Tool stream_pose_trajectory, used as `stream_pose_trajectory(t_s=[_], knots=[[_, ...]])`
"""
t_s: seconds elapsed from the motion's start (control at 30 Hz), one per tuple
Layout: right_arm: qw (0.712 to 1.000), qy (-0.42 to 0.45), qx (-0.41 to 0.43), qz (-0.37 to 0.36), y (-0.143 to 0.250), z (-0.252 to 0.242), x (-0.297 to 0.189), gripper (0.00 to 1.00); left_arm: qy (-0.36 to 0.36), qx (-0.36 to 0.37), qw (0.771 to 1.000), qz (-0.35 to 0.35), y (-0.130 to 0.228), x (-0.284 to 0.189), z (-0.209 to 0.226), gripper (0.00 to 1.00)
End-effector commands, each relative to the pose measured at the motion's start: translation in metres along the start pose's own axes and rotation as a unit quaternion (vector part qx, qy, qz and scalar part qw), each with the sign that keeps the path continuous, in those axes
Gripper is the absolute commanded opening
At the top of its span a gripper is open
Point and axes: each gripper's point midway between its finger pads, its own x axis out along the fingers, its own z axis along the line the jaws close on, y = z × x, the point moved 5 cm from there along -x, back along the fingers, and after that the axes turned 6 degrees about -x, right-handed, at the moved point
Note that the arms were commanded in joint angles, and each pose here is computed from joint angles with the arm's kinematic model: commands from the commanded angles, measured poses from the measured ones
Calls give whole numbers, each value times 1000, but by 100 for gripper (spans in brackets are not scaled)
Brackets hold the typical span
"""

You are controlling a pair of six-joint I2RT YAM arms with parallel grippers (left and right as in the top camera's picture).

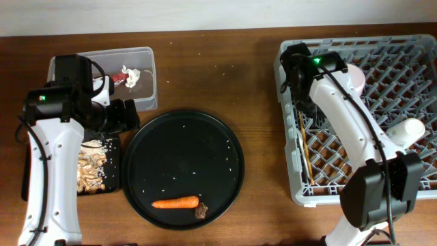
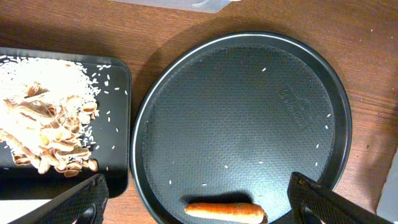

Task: Sort waste into correct bins and load items into the dishwasher rack
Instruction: 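Place the white plate upright in the rack with the right gripper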

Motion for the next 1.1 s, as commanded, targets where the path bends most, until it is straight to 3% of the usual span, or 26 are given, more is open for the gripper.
stream_pose_trajectory(t_s=[0.0,0.07,0.1,0.2,0.23,0.27,0.3,0.4,0.47,0.5,0.57,0.67,0.7,0.77,0.87,0.9,0.93,1.03,1.07], knots=[[996,-50,46,-50,3,-32,-43,58,3,-4,1000,-1,1,0,0,92],[983,-95,85,-134,2,-79,-85,69,4,-4,1000,-1,1,0,0,92],[979,-91,120,-138,1,-102,-84,74,3,-4,1000,-1,1,0,0,92],[977,-82,180,-74,-6,-145,-44,79,3,-4,1000,0,1,0,0,92],[972,-64,220,-47,-9,-167,-21,68,3,-4,1000,0,1,0,0,92],[969,-56,240,-21,-14,-181,4,24,4,-4,1000,0,1,0,0,92],[971,-77,225,-9,-18,-179,15,4,4,-4,1000,0,1,0,0,92],[968,-235,77,50,-35,-117,61,4,4,-4,1000,0,1,0,0,93],[880,-461,-107,29,-31,-47,41,4,3,-4,1000,0,1,0,0,94],[849,-502,-161,10,-26,-32,27,4,3,-4,1000,0,1,0,0,94],[872,-462,-163,18,-24,-35,27,4,3,-4,1000,0,1,0,0,94],[940,-335,-53,25,-25,-84,24,4,4,-4,1000,0,1,0,0,97],[947,-321,-33,5,-23,-98,10,5,4,-4,1000,0,1,0,0,98],[945,-320,-19,-60,-6,-126,-39,13,9,-4,1000,3,2,0,-2,98],[935,-351,-24,-49,31,-135,-70,13,60,-4,997,43,16,13,-14,98],[931,-363,-29,-23,41,-132,-70,19,70,3,995,74,30,25,-21,98],[927,-372,-34,-11,45,-128,-71,33,83,3,990,110,46,36,-29,98],[920,-384,-82,3,55,-102,-72,55,88,-76,959,259,119,70,-56,99],[920,-378,-103,13,61,-92,-69,55,73,-86,954,277,132,77,-60,99]])
